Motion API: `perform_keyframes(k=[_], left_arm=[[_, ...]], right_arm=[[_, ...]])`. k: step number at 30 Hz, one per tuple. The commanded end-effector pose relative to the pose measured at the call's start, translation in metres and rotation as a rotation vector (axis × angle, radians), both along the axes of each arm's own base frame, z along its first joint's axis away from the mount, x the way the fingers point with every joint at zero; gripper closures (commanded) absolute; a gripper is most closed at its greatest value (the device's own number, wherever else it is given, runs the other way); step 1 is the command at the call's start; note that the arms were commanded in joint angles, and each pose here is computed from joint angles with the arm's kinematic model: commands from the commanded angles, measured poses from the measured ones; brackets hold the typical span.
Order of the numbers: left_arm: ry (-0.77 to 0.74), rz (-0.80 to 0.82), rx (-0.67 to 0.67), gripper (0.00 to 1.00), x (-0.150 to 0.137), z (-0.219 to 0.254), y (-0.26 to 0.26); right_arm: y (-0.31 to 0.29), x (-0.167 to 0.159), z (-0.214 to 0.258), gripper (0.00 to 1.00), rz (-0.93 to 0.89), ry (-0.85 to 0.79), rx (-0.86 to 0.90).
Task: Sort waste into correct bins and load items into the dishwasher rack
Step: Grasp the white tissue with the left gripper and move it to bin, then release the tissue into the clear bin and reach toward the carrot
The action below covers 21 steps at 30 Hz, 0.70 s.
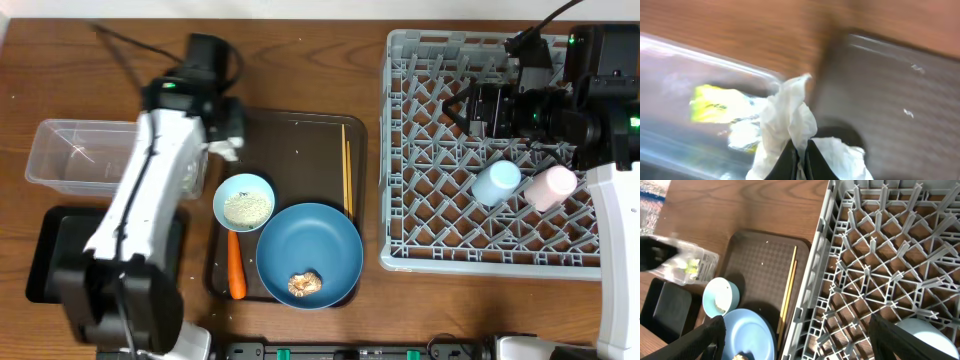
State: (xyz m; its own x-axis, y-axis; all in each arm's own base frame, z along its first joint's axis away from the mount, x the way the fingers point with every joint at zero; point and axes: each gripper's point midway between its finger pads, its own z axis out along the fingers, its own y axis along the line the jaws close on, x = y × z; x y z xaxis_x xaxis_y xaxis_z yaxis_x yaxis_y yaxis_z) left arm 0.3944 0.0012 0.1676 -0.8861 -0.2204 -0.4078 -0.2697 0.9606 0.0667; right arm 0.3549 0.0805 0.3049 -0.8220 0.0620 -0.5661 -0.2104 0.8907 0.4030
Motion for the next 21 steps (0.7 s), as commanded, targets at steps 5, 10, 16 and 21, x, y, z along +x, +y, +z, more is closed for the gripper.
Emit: perform_keyframes(k=[5,10,16,21], left_arm=[[-0.033,0.416,-0.008,0.93,-0.001,-0.021,0.103],[-0.065,0.202,-0.192,0.59,0.019,-0.020,0.084],[0.025,0.177,-0.201,0.51,-0.008,-0.007,0.070],[0.075,-0.017,-0.218,0.51,-0.034,0.012,0.023]], right_arm=[[0.003,0.000,0.000,0.15,0.002,0.002,0.005],[0.003,0.000,0.000,0.11,0.002,0.002,0.005],[0.003,-0.001,-0.001,0.05,0.002,0.009,0.004],[0.003,-0.001,0.000,0.01,0.002,0.006,0.005]])
